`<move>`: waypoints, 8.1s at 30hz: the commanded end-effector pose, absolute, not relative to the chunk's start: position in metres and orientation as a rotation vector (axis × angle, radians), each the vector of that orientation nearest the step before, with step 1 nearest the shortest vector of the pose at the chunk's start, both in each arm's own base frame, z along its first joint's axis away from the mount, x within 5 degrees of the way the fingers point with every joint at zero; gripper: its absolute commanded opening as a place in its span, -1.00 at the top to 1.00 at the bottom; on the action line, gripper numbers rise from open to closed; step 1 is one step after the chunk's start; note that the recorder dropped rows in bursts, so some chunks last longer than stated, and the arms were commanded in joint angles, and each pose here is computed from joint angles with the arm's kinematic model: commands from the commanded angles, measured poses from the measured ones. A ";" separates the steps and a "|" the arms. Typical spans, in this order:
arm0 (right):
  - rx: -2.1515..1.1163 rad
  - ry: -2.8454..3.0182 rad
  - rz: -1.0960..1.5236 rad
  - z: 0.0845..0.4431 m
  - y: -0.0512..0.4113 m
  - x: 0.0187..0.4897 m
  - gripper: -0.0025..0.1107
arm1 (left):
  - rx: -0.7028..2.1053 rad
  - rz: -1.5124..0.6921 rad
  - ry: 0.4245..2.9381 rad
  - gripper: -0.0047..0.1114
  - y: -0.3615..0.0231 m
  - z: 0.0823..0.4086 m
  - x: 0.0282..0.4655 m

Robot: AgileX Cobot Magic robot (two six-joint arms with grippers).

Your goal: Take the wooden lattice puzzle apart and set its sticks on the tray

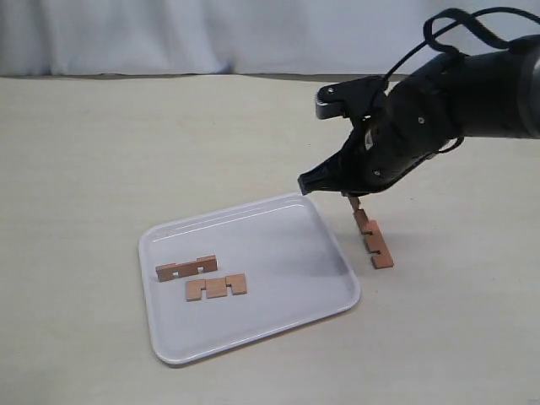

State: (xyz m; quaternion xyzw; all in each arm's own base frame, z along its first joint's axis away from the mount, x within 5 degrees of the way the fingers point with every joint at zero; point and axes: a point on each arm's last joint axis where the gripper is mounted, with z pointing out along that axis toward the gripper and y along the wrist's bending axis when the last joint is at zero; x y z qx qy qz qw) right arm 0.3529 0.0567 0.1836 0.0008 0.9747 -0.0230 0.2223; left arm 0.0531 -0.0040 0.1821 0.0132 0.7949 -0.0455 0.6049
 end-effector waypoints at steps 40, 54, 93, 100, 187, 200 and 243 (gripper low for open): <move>-0.353 2.589 -0.125 0.214 0.100 0.334 0.02 | 0.031 -0.103 1.829 0.92 -0.004 0.182 0.053; 0.114 2.915 -0.148 0.137 0.013 0.332 0.02 | 0.029 -0.107 1.832 0.92 -0.004 0.182 0.053; 0.057 2.760 -0.041 0.167 0.023 0.340 0.88 | 0.030 -0.105 1.829 0.92 -0.004 0.182 0.053; -0.212 2.676 0.011 0.190 0.081 0.339 0.88 | 0.030 -0.105 1.829 0.92 -0.004 0.182 0.053; 0.368 1.915 -0.081 0.282 -0.034 0.132 0.88 | 0.028 -0.109 1.830 0.92 -0.004 0.182 0.053; 0.204 1.423 0.008 0.300 -0.006 0.047 0.88 | 0.032 -0.103 1.830 0.92 -0.004 0.182 0.053; 0.207 1.629 0.006 0.199 -0.007 0.056 0.88 | 0.028 -0.109 1.830 0.92 -0.004 0.182 0.053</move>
